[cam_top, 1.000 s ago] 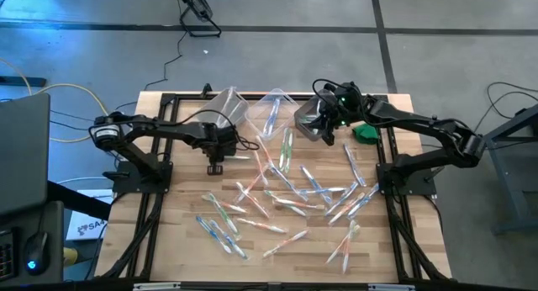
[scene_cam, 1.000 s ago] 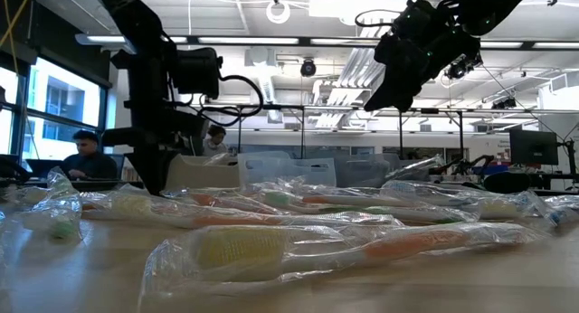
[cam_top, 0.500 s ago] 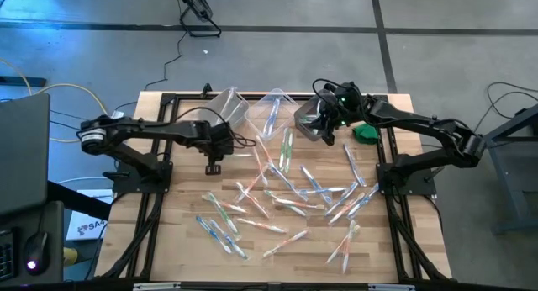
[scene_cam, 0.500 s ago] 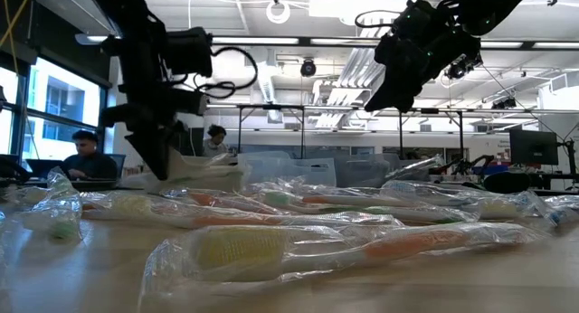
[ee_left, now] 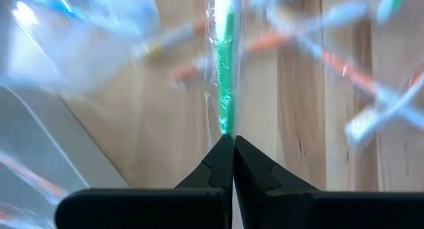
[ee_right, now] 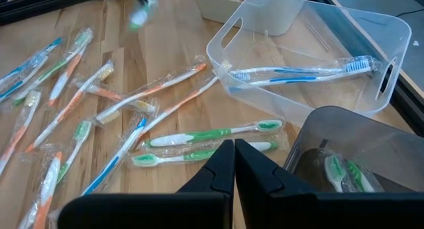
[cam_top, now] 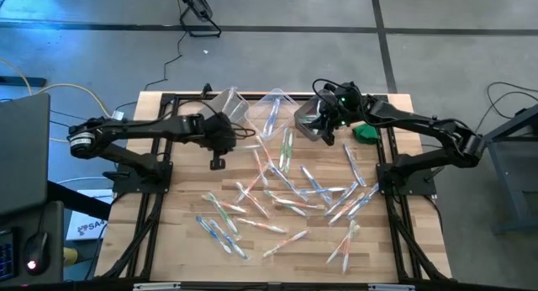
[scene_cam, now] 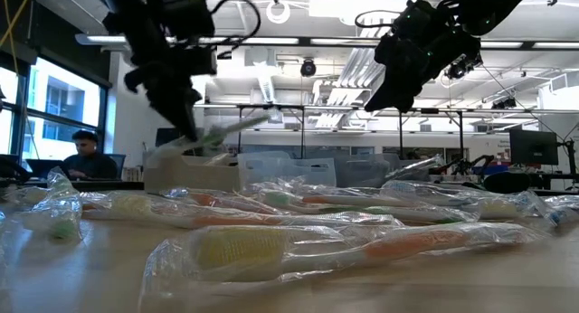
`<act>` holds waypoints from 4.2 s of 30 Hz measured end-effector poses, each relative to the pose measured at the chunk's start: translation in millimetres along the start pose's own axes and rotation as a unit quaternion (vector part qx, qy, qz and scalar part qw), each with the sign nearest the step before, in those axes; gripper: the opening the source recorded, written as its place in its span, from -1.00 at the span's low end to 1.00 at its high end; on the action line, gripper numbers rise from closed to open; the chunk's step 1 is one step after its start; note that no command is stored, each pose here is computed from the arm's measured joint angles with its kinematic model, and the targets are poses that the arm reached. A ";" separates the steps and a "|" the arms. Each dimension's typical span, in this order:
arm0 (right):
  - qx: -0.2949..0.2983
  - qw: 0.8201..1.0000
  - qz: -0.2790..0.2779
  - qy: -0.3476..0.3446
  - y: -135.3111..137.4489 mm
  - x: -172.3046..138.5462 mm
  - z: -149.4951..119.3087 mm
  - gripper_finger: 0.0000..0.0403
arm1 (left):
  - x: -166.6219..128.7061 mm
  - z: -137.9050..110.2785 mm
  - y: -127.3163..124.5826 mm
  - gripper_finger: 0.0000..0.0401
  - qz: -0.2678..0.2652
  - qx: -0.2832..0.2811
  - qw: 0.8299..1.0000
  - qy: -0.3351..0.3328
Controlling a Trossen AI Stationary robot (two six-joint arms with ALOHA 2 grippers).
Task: Pick & Place Toothbrushes
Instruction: Put the green toothbrush into the black bin
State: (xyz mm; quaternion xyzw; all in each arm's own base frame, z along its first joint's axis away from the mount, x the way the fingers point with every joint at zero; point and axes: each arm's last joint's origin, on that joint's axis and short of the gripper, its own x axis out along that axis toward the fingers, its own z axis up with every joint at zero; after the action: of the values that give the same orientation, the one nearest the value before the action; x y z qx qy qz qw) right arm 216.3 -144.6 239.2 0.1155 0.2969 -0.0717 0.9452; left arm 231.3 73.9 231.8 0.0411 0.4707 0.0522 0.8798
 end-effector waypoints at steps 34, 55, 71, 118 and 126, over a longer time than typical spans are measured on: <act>-0.038 0.998 -0.002 -0.042 -0.7 -0.5 8.6 -0.98 | -56.6 74.1 92.8 -1.00 -0.003 0.016 0.957 -0.290; -0.077 0.988 -0.019 -0.135 -1.6 -3.9 28.1 -0.98 | -40.3 96.1 107.7 -1.00 0.000 0.003 0.921 -0.389; -0.053 0.973 -0.009 -0.223 2.7 -9.0 45.7 -0.98 | -45.8 101.4 108.0 -1.00 -0.020 -0.029 0.906 -0.423; -0.061 0.932 -0.079 -0.350 52.1 11.3 68.4 -0.30 | 7.6 114.8 88.5 -1.00 -0.111 -0.020 0.908 -0.404; -0.056 0.932 -0.072 -0.352 52.6 11.1 68.7 -0.86 | 7.7 114.4 89.5 -1.00 -0.106 -0.023 0.909 -0.403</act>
State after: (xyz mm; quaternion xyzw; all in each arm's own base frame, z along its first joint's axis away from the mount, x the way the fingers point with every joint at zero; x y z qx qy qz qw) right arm 273.4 -112.6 296.8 0.0082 -0.0434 -0.1591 0.9863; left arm 326.0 161.0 299.7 -0.0122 0.0761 -0.0516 0.9957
